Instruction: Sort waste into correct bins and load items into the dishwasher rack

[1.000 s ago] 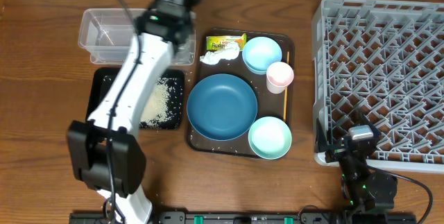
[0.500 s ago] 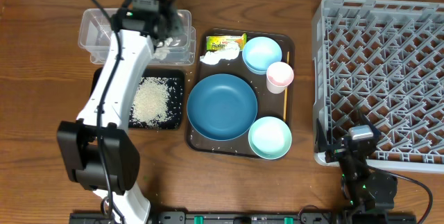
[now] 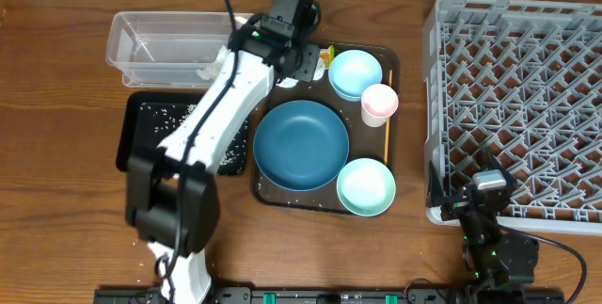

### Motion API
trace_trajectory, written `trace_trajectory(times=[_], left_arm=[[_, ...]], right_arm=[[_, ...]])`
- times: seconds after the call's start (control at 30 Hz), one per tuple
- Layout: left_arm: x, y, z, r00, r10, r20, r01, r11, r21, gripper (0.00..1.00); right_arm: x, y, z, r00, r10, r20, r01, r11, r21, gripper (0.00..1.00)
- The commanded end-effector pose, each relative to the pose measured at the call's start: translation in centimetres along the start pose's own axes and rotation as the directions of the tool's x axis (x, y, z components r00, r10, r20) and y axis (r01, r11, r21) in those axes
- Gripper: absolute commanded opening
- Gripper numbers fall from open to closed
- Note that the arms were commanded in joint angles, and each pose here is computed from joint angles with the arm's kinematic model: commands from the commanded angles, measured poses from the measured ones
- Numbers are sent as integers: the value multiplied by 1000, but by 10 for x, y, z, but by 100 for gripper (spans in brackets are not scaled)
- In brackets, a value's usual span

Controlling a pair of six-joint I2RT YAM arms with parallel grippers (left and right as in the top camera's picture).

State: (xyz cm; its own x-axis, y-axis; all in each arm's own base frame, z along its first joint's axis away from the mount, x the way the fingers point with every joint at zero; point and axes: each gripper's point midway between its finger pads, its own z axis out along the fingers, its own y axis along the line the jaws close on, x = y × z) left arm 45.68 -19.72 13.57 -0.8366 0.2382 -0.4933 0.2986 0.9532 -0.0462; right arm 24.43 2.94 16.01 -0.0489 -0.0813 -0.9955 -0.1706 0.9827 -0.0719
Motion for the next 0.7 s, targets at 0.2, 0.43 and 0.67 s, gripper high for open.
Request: trace_trajectory(times=[0.2, 0.43, 0.67], left_arm=[[36, 9, 77, 987, 100, -129, -105, 994, -34, 59], [46, 11, 107, 984, 99, -151, -106, 994, -38, 60], [44, 10, 116, 986, 99, -137, -105, 994, -38, 59]], right_arm=[[0, 1, 0, 1000, -10, 0, 10, 1000, -3, 99], [0, 1, 0, 1000, -10, 0, 10, 1000, -3, 99], [0, 1, 0, 1000, -10, 0, 10, 1000, -3, 99]])
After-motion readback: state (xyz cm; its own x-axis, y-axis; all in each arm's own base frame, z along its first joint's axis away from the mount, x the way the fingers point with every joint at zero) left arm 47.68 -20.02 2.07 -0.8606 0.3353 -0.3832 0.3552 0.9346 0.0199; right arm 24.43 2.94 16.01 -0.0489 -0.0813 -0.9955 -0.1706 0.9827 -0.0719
